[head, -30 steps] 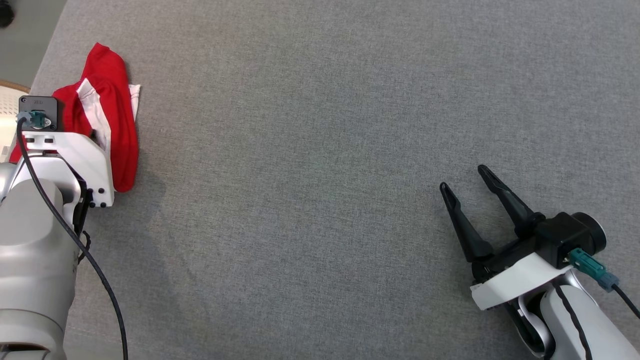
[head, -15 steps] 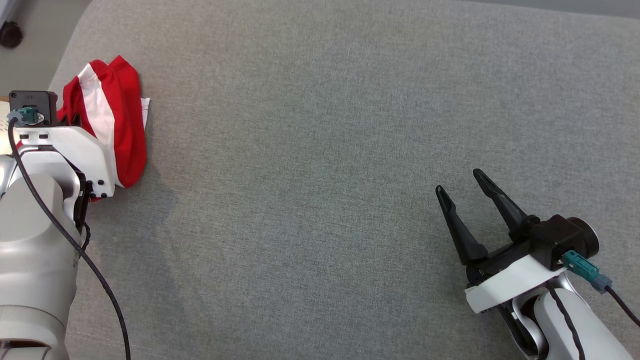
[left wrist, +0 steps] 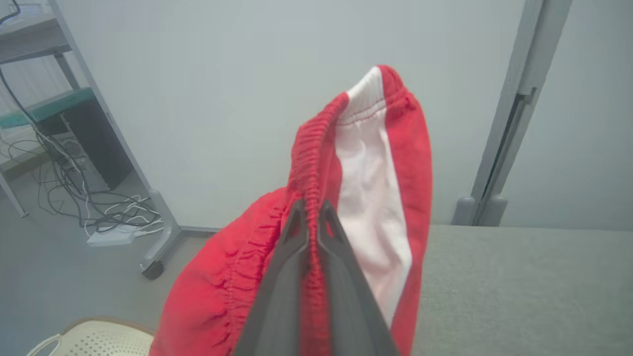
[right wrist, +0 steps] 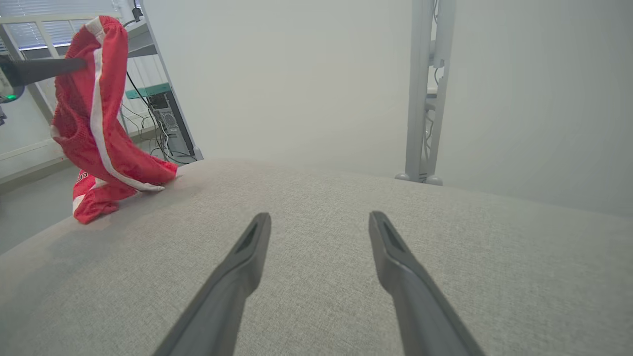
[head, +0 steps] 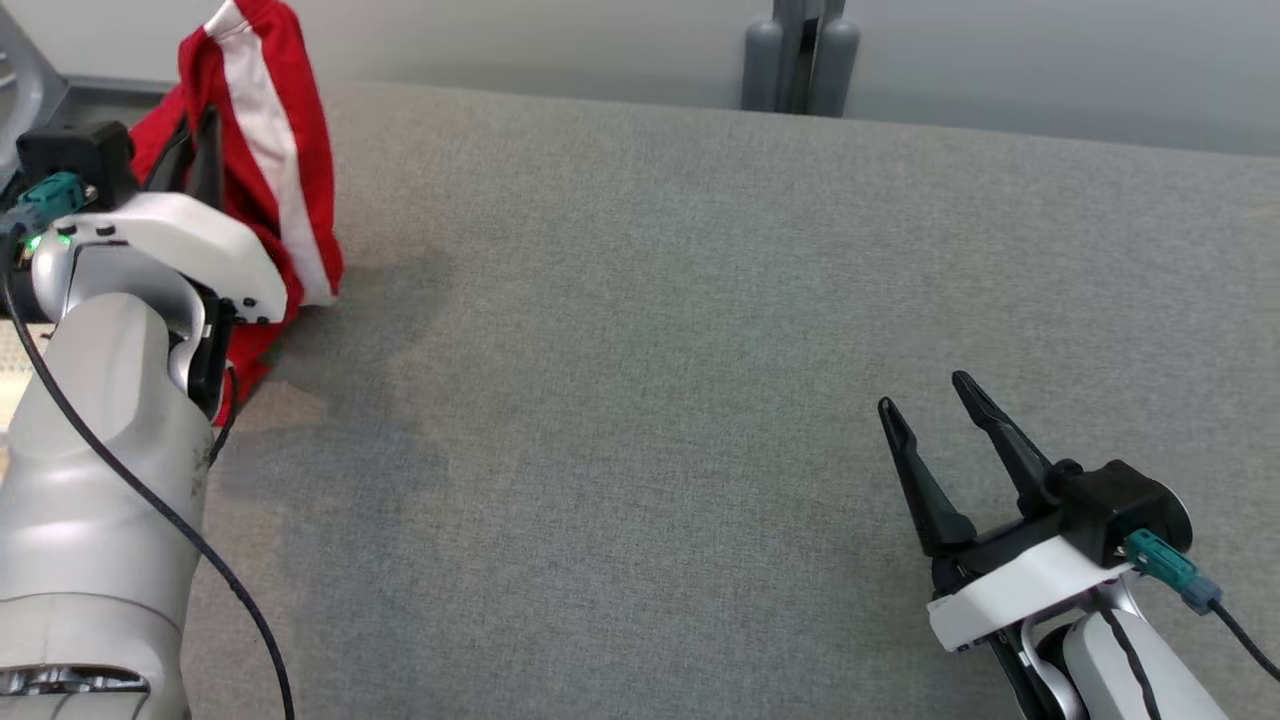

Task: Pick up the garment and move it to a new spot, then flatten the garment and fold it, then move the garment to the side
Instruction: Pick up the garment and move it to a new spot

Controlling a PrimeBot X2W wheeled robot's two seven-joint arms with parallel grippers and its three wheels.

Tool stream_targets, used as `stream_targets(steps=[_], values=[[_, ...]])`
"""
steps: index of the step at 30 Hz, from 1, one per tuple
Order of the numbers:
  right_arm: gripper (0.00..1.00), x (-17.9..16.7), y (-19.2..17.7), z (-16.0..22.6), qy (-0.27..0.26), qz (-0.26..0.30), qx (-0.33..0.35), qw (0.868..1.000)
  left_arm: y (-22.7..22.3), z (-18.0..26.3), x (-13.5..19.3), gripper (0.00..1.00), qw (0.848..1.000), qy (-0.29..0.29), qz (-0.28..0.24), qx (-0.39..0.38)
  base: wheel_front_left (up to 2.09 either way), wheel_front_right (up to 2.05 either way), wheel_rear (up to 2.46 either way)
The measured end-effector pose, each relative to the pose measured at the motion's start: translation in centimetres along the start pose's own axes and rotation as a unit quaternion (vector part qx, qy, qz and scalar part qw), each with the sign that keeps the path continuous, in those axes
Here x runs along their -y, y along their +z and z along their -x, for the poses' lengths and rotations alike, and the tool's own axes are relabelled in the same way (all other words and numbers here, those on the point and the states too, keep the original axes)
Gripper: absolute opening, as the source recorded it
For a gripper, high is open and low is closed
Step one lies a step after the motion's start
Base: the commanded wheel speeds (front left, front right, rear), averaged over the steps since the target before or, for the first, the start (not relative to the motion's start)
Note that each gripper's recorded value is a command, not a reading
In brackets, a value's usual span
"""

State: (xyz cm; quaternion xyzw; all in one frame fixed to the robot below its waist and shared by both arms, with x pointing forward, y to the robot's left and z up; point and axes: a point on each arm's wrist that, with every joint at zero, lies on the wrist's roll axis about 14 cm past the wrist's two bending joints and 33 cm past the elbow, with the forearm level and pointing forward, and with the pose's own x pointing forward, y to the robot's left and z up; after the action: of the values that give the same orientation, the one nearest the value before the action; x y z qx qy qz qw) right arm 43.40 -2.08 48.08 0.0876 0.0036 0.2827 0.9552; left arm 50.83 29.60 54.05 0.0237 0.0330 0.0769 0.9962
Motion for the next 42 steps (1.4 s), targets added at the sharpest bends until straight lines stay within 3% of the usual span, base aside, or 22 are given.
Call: stream_targets(steps=[5,10,14,21,22,31,36,40,42], values=[[1.0,1.5,2.1,2.0,-0.038,0.016,0.021,0.999,5.9,0.2,4.6,0.0,0.994,-0.063,0.02,0.092,0.0,0.0,0.0],[1.0,3.3,4.1,4.2,-0.077,0.034,0.044,0.996,10.7,1.5,10.7,0.0,0.975,-0.14,0.027,0.168,0.0,0.0,0.0],[1.0,4.6,5.6,6.0,-0.107,0.045,0.06,0.991,13.1,3.2,16.7,0.0,0.952,-0.221,0.037,0.206,0.0,0.0,0.0],[1.0,7.4,7.6,9.5,-0.168,0.06,0.084,0.98,16.4,7.8,26.1,0.0,0.898,-0.359,0.053,0.248,0.0,0.0,0.0],[1.0,7.4,7.6,9.5,-0.168,0.06,0.084,0.98,16.4,7.8,26.1,0.0,0.898,-0.359,0.053,0.248,0.0,0.0,0.0],[1.0,10.3,9.6,12.6,-0.232,0.072,0.108,0.964,17.7,12.2,34.9,0.0,0.833,-0.48,0.068,0.266,0.0,0.0,0.0],[1.0,11.5,9.3,13.6,-0.255,0.07,0.103,0.959,17.7,13.6,38.2,0.0,0.803,-0.525,0.088,0.269,0.0,0.0,0.0],[1.0,12.1,8.8,13.9,-0.266,0.067,0.096,0.957,17.0,13.1,38.6,0.0,0.796,-0.535,0.074,0.273,0.0,0.0,0.0],[1.0,12.3,8.5,13.8,-0.269,0.065,0.093,0.956,15.7,12.0,38.1,0.0,0.803,-0.53,0.055,0.266,0.0,0.0,0.0]])
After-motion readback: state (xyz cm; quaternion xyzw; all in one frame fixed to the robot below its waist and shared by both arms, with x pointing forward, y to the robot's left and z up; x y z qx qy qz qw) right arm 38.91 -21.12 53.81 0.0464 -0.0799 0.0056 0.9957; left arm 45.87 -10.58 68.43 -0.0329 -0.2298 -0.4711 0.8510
